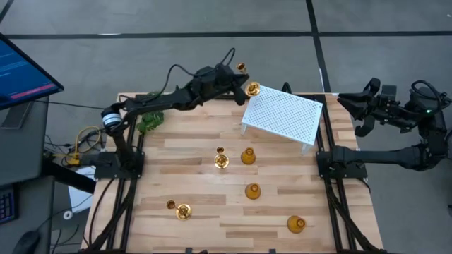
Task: Pick & Place candle stick holders
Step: Put the top gold candle holder on the shelf
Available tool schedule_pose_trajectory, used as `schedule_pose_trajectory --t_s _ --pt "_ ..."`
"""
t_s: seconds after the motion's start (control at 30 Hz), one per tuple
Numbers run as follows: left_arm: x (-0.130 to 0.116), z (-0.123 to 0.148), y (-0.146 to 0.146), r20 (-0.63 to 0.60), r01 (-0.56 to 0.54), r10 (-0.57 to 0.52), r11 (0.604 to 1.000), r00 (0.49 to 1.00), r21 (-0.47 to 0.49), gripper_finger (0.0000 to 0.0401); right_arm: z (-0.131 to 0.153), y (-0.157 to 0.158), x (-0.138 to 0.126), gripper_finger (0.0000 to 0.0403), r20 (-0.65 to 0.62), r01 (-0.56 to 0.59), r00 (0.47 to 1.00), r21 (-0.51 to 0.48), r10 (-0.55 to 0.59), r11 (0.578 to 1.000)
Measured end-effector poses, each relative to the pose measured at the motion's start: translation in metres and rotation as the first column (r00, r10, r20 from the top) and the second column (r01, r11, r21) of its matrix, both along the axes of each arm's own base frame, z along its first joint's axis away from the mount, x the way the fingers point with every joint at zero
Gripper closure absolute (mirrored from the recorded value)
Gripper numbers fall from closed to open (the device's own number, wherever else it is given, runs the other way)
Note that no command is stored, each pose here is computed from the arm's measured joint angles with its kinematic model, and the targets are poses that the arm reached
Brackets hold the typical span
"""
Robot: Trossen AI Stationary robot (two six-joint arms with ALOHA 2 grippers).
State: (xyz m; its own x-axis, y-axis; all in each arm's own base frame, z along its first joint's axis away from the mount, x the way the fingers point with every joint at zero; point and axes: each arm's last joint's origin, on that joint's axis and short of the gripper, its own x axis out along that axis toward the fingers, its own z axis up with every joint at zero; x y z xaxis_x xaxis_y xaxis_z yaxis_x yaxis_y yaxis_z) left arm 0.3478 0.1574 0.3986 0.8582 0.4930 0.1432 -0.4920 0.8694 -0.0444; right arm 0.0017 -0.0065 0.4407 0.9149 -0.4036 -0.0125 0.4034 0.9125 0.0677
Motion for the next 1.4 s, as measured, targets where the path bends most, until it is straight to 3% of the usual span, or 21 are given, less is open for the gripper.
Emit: schedule_pose_trajectory --t_s 0.43,0.9,1.4 --pt "0.028 0.019 0.011 -0.136 -0.011 0.019 0.998 0.99 0.059 0.0387 0.0 0.0 0.0 0.0332 0.0 0.0 1.0 -0.001 0.0 1.0" --pt "0.06 -0.009 0.025 -0.195 -0.011 0.017 0.999 0.981 0.035 0.0385 0.001 0.0 0.0 0.0332 0.005 0.0 1.0 -0.001 0.0 1.0" --pt "0.078 -0.024 0.028 -0.225 0.013 -0.003 0.999 0.974 0.041 0.0385 0.0 0.0 0.0 0.0332 0.004 0.0 1.0 -0.001 0.0 1.0"
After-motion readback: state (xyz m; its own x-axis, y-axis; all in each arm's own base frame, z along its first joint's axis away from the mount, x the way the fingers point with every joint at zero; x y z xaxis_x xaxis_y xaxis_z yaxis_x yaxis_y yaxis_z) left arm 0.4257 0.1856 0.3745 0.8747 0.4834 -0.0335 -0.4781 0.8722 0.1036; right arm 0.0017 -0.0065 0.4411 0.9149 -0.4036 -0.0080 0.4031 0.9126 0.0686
